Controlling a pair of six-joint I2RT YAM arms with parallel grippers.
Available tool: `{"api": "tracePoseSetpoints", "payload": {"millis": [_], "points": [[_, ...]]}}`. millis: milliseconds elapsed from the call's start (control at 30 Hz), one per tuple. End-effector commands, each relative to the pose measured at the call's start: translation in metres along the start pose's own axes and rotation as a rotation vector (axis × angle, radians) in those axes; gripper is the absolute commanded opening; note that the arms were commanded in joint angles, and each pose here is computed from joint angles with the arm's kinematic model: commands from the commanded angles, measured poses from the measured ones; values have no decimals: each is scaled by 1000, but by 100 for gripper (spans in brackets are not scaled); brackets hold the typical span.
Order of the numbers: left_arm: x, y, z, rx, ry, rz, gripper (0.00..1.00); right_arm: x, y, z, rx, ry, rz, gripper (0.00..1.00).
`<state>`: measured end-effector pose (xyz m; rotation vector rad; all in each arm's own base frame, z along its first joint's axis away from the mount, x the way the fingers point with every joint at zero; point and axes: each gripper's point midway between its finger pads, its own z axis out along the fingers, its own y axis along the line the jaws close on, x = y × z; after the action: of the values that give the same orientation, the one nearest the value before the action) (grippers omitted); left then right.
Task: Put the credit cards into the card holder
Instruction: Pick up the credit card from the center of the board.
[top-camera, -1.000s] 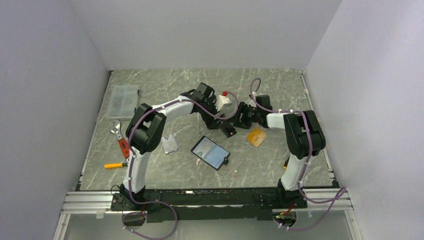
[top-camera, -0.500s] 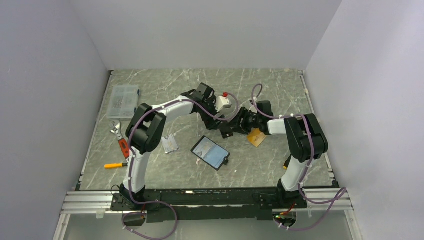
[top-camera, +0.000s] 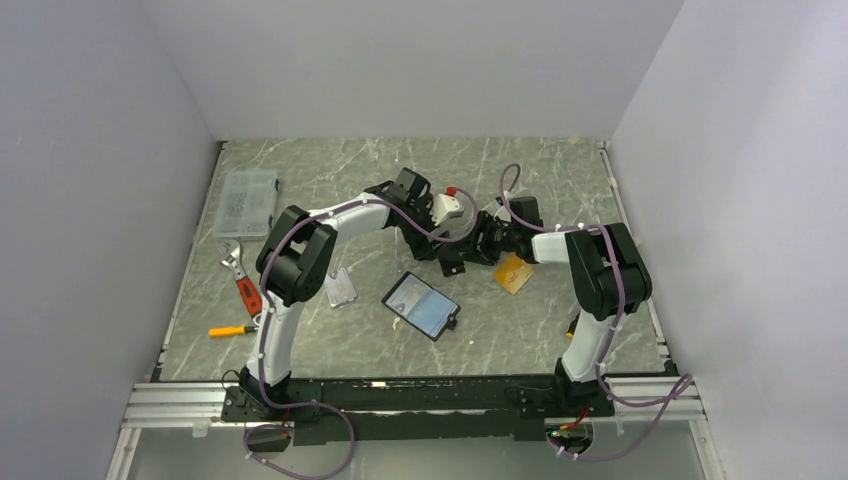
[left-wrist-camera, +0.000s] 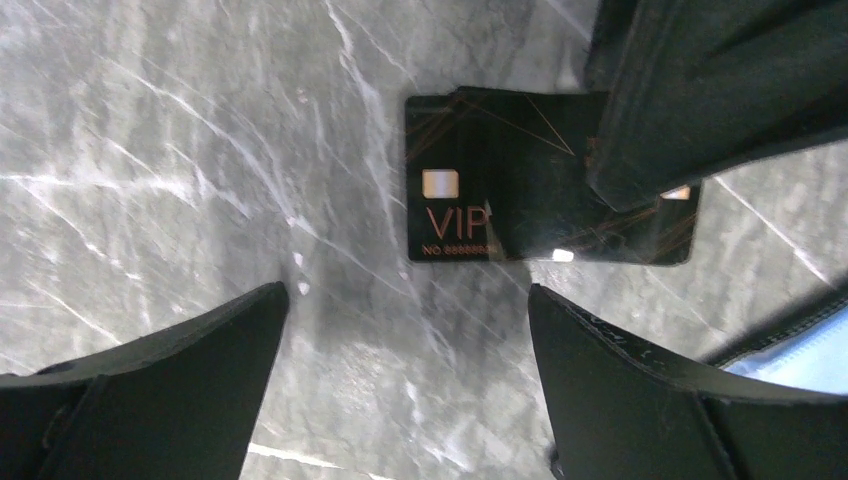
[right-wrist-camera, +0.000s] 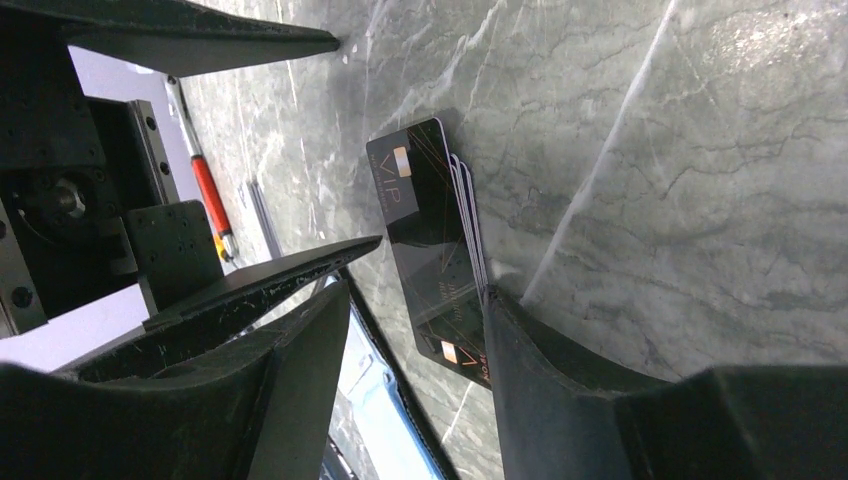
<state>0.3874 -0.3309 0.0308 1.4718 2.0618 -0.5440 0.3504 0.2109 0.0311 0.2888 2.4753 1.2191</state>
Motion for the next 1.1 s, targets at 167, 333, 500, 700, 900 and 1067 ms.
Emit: {"api": "tracePoseSetpoints", "payload": {"millis": [167, 333, 500, 700, 900, 1067], "points": [[-15, 4, 12, -17, -21, 7, 97, 24, -42, 5, 130, 43, 31, 54], [-21, -1, 5, 1, -49, 18, 97, 27, -48, 3, 138, 42, 42, 53], [-23, -6, 2, 12, -72, 23, 98, 28, -50, 4, 133, 43, 56, 52], [-28, -14, -2, 52, -87, 25, 98, 29, -53, 5, 135, 44, 63, 51], [-29, -10, -1, 37, -88, 17, 98, 29, -56, 5, 137, 49, 73, 51], [-31, -7, 3, 32, -88, 1, 97, 30, -57, 5, 136, 51, 72, 51]]}}
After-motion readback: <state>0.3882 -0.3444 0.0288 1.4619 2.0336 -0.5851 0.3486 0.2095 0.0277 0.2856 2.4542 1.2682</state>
